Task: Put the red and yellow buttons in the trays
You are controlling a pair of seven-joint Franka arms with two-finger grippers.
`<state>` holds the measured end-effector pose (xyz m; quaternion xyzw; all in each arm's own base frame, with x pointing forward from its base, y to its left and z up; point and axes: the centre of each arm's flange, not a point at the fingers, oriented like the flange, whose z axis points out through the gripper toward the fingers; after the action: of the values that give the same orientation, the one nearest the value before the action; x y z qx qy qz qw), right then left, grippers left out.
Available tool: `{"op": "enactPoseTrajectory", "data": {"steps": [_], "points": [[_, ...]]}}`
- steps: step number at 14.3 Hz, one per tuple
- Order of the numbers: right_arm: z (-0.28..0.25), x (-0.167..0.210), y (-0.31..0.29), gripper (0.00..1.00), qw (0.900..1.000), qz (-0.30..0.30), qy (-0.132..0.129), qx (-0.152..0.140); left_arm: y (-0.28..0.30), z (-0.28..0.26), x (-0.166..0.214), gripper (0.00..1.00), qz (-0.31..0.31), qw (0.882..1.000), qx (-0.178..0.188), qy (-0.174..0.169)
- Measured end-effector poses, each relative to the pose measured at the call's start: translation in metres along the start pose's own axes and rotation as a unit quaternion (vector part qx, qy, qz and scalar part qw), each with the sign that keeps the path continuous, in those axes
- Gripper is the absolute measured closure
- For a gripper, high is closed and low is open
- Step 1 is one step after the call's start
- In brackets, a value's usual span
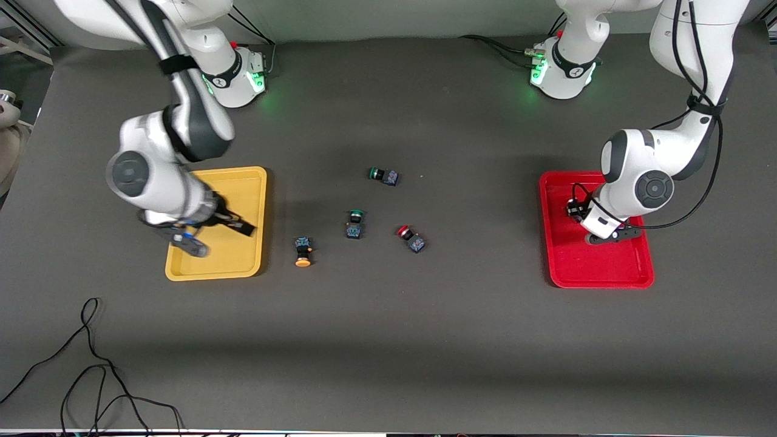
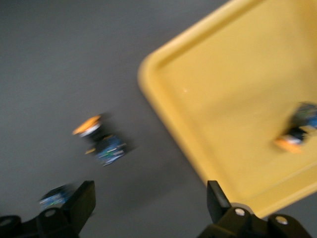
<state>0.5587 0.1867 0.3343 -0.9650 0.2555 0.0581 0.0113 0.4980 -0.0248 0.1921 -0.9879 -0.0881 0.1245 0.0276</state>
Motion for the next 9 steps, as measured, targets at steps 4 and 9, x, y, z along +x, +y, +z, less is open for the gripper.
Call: {"op": "enactPoseTrajectory", "data": {"steps": [4, 9], "points": [[0.101, 0.004, -0.045, 0.0, 1.0, -0.02, -0.001, 0.0, 0.022, -0.075, 0.016, 0.0, 0.002, 1.0, 0.005, -0.021], [0.15, 0.013, -0.049, 0.07, 1.0, -0.026, 0.005, -0.005, 0.192, -0.175, 0.002, 0.0, -0.096, 0.995, -0.033, -0.004]]}}
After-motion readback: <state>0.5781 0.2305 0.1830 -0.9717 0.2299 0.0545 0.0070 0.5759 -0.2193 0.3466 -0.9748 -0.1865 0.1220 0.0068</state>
